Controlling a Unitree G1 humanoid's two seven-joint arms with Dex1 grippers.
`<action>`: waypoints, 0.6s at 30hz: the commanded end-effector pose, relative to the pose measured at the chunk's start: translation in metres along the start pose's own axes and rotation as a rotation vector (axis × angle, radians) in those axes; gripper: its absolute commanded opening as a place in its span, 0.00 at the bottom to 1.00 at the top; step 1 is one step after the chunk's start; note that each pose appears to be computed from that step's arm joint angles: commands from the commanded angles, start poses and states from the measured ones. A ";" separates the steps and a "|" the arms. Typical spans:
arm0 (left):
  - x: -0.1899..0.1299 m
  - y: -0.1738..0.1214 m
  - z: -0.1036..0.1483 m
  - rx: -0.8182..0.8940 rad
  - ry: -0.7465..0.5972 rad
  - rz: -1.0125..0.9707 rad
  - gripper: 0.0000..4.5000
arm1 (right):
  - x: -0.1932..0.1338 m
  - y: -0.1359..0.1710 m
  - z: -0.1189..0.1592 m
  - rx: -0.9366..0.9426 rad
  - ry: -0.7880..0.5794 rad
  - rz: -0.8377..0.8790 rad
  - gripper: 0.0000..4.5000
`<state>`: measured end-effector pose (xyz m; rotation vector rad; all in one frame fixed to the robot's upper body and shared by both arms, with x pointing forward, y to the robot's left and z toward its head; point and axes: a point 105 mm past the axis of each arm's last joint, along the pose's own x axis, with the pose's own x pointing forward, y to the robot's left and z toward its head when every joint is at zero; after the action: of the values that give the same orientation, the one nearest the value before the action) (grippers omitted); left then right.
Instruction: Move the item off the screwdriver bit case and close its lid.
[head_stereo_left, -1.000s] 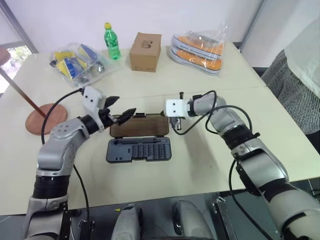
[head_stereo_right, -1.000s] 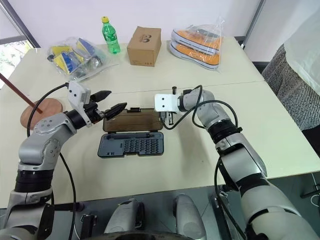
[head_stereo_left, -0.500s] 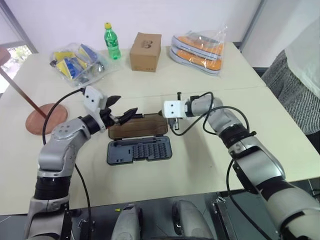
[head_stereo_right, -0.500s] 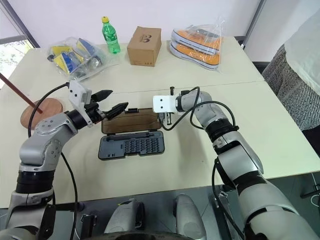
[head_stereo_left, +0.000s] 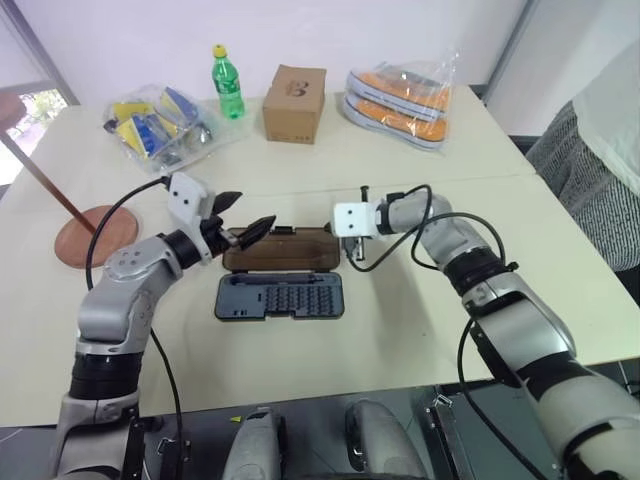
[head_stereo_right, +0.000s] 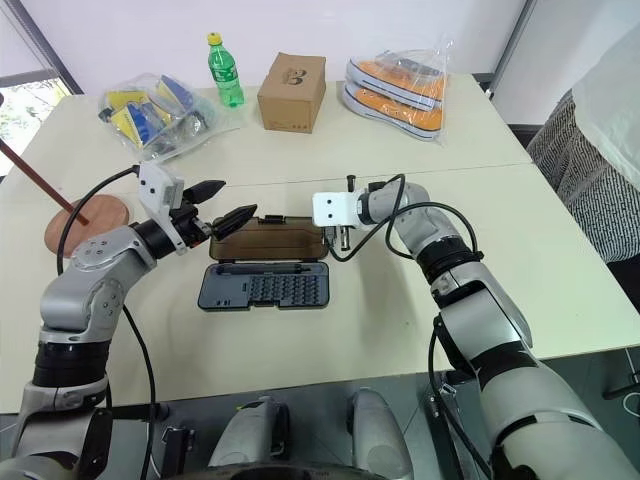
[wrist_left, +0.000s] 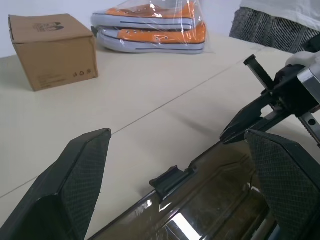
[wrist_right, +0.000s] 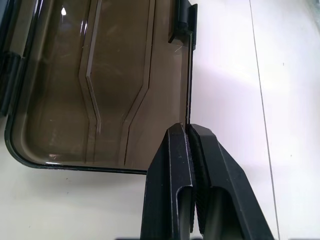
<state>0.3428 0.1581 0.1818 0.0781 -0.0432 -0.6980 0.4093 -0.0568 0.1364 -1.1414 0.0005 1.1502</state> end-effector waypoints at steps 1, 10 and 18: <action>0.002 -0.004 0.011 0.032 -0.035 -0.018 1.00 | -0.009 -0.018 0.006 -0.005 -0.016 -0.055 0.00; 0.001 -0.007 0.009 0.024 -0.031 -0.021 1.00 | -0.007 -0.017 0.009 0.010 -0.025 -0.051 0.30; -0.015 -0.006 0.010 -0.003 0.012 -0.077 1.00 | -0.022 -0.027 0.017 0.061 -0.069 -0.107 0.51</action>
<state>0.3357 0.1618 0.1747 0.0743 0.0117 -0.7336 0.4096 -0.0591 0.1501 -1.0813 -0.0041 1.1209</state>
